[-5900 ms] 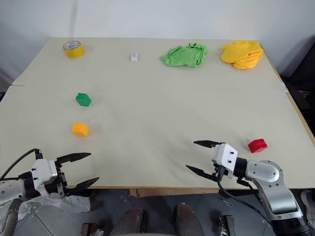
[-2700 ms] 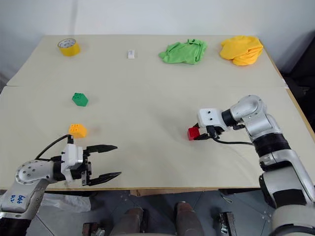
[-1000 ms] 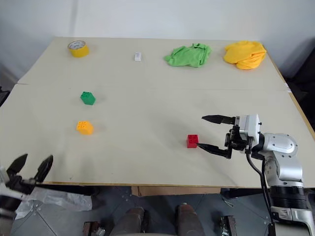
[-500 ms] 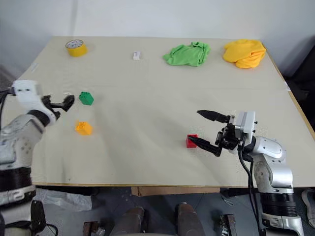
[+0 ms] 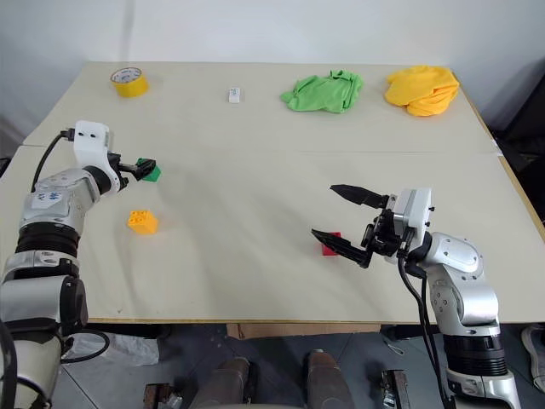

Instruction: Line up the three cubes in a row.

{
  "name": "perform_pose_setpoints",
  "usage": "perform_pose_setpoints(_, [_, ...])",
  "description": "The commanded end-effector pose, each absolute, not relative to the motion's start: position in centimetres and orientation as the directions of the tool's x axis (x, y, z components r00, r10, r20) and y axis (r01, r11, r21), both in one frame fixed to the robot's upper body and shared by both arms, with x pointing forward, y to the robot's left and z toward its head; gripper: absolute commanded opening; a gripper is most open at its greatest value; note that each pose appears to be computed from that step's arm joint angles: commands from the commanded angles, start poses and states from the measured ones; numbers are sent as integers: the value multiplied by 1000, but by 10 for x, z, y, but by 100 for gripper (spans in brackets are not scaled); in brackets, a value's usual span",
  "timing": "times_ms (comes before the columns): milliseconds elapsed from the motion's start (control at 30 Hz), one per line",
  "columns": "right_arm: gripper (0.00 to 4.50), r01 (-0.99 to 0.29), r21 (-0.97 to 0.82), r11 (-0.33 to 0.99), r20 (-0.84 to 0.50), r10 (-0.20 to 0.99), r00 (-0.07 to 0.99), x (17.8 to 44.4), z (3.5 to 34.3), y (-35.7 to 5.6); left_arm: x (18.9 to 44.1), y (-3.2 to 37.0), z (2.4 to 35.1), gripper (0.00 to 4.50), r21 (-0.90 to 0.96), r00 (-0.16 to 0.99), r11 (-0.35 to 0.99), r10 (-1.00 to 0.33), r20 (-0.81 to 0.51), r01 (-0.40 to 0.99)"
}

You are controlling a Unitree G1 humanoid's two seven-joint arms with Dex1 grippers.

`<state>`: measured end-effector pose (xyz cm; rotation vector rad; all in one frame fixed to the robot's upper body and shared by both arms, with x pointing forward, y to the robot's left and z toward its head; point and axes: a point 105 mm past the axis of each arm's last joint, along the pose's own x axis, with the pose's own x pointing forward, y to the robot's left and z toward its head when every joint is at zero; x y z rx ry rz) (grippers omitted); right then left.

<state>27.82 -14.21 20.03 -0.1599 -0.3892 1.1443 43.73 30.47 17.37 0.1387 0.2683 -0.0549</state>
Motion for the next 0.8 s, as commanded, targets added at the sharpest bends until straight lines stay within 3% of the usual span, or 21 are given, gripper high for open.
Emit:
perform_pose_setpoints(33, [447,-837,-353,418,247,904,348,273,209,-142,439,311,191,450,172,972,984,-10,-234,51])
perform_pose_setpoints(67, [447,-836,-353,421,247,903,351,272,208,-142,439,309,191,450,178,971,982,-24,-238,68])
perform_pose_setpoints(167, [450,-830,-352,433,249,898,363,273,206,-144,438,308,185,387,168,967,981,-47,-252,92])
perform_pose_setpoints(400, [450,-830,-348,436,245,897,369,272,201,-145,438,310,176,177,139,964,986,-52,-260,91])
perform_pose_setpoints(467, [450,-825,-349,444,243,894,378,272,200,-147,441,301,191,144,161,975,975,-124,-185,154])
perform_pose_setpoints(533, [450,-813,-359,459,231,887,399,271,199,-154,441,275,227,144,146,949,938,-314,-19,313])
perform_pose_setpoints(600, [450,-797,-369,479,212,878,429,271,198,-166,427,244,261,144,170,822,825,-559,110,539])
perform_pose_setpoints(633, [450,-789,-375,487,204,873,443,270,198,-171,418,231,267,144,203,747,751,-656,112,629])
perform_pose_setpoints(700, [450,-773,-393,498,166,865,474,268,196,-187,391,195,265,144,280,513,491,-858,-7,825])
perform_pose_setpoints(800, [450,-762,-404,506,114,854,507,263,195,-207,357,158,246,144,266,230,169,-949,-216,949])
